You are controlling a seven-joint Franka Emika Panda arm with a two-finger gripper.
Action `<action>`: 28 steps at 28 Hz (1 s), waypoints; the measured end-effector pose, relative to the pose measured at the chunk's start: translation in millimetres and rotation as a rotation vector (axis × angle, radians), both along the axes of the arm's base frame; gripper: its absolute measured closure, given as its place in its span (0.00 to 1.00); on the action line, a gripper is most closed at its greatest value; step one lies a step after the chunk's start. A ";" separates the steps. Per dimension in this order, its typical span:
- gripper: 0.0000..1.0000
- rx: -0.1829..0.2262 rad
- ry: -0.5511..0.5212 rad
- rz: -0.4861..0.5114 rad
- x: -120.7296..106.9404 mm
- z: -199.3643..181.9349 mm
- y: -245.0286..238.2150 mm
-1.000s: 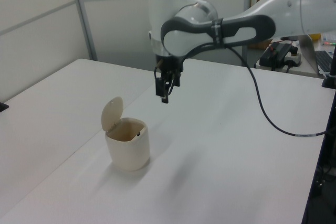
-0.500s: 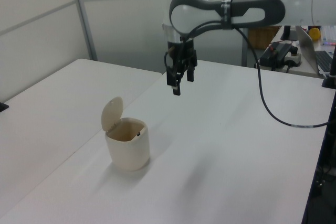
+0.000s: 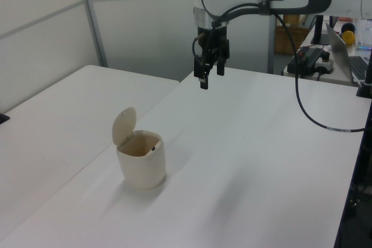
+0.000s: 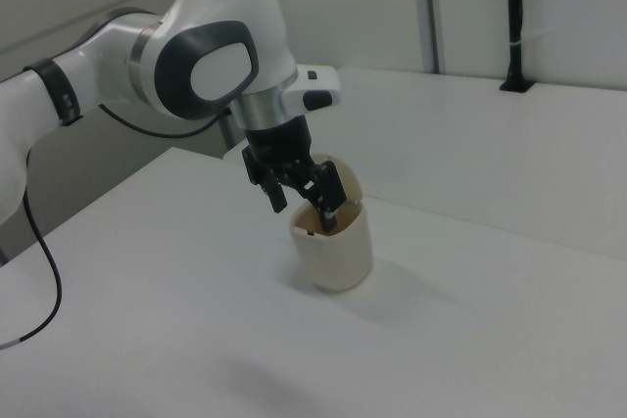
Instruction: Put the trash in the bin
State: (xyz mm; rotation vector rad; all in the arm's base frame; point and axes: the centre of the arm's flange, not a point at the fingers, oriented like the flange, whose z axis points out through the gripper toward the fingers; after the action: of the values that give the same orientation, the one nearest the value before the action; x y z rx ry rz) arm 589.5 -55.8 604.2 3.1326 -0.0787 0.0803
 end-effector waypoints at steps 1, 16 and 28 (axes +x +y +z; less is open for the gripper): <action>0.00 -0.003 -0.001 -0.001 -0.5 1.0 -0.9; 0.00 -0.042 -0.010 0.002 -5.3 10.1 -3.0; 0.00 -0.042 -0.011 0.002 -5.9 11.0 -2.8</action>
State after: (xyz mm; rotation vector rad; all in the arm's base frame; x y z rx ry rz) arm 583.6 -58.5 615.3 3.0903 -0.0724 0.0980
